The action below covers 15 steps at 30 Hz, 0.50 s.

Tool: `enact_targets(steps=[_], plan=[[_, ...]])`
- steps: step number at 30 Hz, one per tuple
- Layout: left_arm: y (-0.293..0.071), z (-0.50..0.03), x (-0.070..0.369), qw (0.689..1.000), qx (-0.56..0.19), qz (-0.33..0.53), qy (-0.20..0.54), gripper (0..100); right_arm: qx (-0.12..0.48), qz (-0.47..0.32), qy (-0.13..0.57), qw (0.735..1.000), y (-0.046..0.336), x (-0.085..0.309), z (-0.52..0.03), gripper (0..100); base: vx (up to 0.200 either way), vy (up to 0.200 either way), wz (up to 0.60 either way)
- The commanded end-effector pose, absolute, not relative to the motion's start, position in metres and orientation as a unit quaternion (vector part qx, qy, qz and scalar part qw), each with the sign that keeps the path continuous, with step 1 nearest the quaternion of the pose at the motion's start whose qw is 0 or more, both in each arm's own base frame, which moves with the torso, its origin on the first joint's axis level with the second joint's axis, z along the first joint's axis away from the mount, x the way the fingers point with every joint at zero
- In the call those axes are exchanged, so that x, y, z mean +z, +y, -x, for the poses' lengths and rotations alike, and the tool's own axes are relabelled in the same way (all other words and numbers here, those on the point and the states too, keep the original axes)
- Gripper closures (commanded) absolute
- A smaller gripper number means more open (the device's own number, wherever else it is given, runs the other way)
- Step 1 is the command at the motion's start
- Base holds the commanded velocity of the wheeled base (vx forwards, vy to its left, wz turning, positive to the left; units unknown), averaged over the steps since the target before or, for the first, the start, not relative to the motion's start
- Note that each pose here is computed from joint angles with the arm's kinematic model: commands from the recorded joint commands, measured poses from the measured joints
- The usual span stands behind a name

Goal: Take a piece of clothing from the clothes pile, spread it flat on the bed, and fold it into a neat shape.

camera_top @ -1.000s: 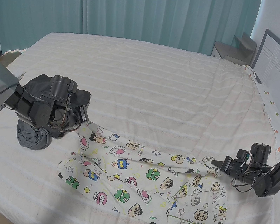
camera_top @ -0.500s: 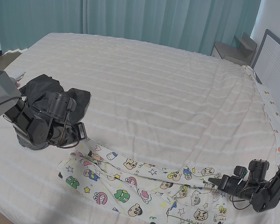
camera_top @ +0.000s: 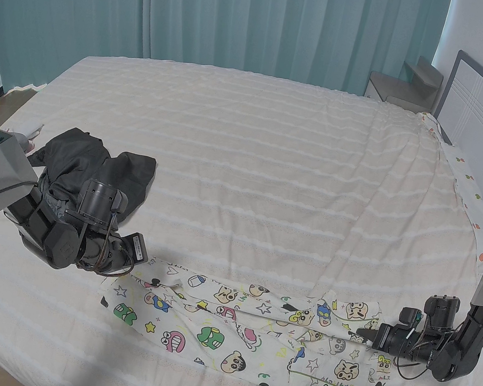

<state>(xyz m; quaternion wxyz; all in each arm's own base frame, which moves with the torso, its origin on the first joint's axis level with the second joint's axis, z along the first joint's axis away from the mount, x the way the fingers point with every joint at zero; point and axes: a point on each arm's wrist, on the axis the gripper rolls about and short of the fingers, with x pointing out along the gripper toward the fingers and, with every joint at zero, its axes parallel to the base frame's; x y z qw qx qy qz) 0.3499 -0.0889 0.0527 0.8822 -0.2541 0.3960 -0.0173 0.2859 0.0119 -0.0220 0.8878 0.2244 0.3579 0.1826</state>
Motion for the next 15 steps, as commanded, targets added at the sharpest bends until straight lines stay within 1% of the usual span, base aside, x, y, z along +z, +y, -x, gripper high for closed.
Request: enact_targets(steps=[1,15], plan=[[-0.0884,-0.3474,0.047,0.88,-0.015,0.255,0.4,100,0.17,-0.23,0.375,0.882,0.0066,-0.0324,-0.2821,100,0.0,0.0,0.0],[-0.0888,-0.3492,0.0397,0.88,-0.014,0.256,0.4,100,0.167,-0.227,0.379,0.881,0.0036,-0.0342,-0.2786,100,0.0,0.0,0.0]])
